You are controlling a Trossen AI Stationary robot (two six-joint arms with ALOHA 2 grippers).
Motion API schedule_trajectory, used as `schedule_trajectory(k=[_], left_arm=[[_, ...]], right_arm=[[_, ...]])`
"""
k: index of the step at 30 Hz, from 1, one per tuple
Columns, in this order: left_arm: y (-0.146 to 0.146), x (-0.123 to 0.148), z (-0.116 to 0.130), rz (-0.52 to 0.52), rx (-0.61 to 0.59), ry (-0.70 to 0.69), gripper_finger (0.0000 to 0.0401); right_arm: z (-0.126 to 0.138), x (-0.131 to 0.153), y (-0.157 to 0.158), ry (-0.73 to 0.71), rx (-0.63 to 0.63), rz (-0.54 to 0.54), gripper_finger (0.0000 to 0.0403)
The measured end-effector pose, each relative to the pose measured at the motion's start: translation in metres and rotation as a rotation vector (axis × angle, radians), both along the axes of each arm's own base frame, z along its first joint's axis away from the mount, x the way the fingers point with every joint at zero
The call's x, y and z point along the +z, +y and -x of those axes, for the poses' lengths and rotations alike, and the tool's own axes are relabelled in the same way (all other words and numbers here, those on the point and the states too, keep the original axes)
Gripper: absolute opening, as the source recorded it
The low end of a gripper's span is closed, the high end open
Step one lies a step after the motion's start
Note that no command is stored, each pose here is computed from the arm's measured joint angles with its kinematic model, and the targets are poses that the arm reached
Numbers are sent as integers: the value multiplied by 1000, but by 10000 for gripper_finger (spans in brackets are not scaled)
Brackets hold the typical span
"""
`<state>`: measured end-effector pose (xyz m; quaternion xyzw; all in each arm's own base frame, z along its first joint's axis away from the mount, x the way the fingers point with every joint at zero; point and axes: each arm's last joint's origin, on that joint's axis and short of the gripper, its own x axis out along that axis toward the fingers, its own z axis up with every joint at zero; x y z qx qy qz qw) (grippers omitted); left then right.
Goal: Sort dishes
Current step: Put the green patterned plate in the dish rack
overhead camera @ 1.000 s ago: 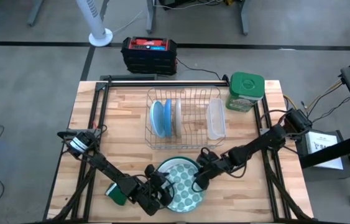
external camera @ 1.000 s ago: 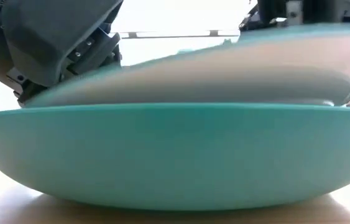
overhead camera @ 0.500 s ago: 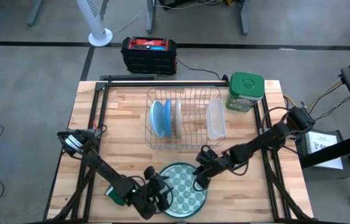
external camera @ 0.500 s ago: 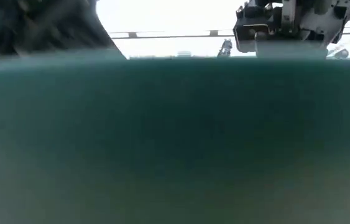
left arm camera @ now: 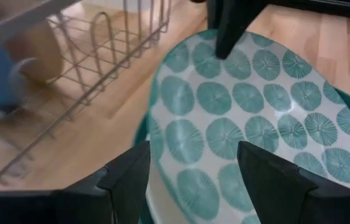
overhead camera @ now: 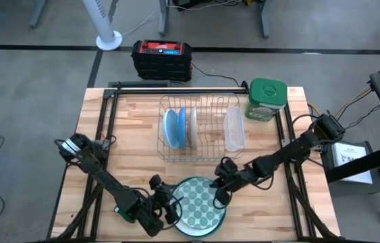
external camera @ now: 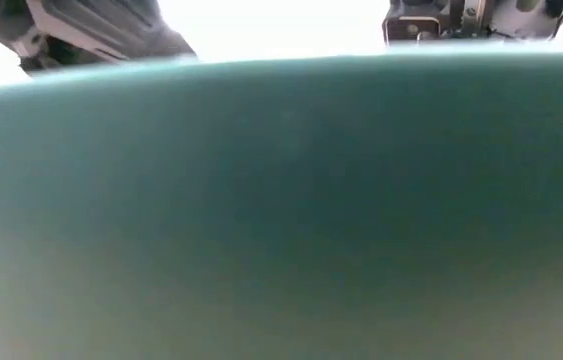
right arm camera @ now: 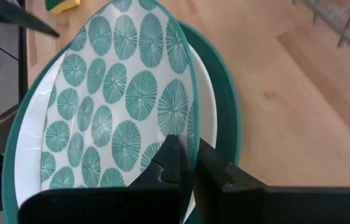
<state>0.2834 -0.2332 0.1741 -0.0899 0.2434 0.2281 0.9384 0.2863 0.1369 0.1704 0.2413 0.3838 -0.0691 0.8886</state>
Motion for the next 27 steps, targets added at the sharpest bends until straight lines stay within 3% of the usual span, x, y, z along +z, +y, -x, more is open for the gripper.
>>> schedule_trajectory(k=[5,13,21,27], left_arm=[[4,1,11,91,90,-4,232],[5,-14,13,175,100,-23,249],[4,-17,7,134,-4,-72,263],[1,-13,3,62,-77,-79,243]], right_arm=[[1,4,-1,-25,1,49,1],[-1,10,0,-100,41,157,0],[-4,16,4,-181,93,225,0],[-7,20,7,-242,132,283,1]])
